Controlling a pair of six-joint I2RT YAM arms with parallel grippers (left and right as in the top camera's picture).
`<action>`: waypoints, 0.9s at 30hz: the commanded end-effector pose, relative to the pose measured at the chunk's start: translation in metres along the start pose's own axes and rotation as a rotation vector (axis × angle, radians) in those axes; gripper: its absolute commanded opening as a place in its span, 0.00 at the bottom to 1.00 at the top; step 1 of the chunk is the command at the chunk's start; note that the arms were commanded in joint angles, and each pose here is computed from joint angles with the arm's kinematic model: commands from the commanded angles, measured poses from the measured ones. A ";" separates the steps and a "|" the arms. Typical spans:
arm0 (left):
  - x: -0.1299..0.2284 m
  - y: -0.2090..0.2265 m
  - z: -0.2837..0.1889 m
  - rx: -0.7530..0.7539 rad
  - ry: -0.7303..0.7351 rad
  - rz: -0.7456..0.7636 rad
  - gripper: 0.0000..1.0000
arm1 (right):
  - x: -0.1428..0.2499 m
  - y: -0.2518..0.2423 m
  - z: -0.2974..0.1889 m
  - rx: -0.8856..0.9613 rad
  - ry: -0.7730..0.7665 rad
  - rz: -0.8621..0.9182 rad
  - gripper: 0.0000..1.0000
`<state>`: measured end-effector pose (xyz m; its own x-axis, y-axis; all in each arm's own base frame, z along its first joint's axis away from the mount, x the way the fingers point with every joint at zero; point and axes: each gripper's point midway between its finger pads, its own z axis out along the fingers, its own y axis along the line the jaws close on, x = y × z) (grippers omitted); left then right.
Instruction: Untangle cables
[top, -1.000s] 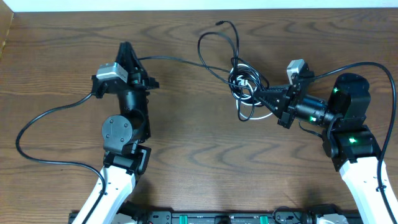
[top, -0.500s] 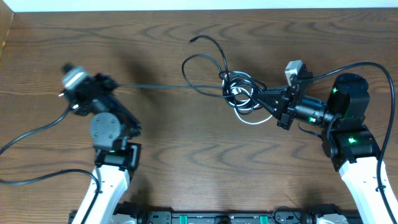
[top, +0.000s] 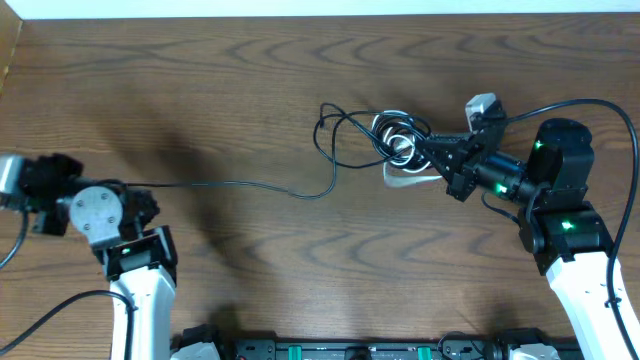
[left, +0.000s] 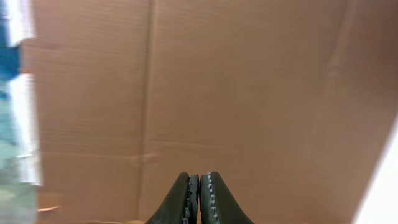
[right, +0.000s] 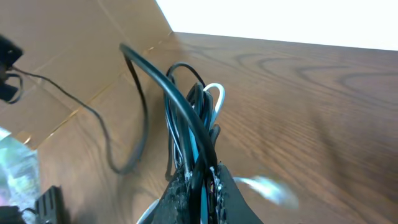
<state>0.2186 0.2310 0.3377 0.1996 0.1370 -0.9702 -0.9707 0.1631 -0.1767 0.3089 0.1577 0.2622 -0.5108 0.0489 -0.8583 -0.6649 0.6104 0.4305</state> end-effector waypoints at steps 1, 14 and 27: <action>-0.003 0.006 0.001 -0.030 0.000 0.003 0.08 | -0.010 -0.001 -0.003 0.022 -0.023 -0.032 0.01; 0.035 -0.072 -0.060 0.328 0.131 0.107 0.93 | -0.009 -0.002 -0.003 0.026 -0.021 -0.022 0.01; 0.087 -0.165 -0.246 1.174 0.406 0.148 0.93 | -0.005 -0.002 -0.002 0.027 -0.008 -0.004 0.01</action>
<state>0.3449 0.0397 0.2470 -0.1533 0.0049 -0.9882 -0.5356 0.8399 0.0872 0.3122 0.1540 0.2586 -0.5174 0.0521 -0.8541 -0.6419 0.6365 0.4277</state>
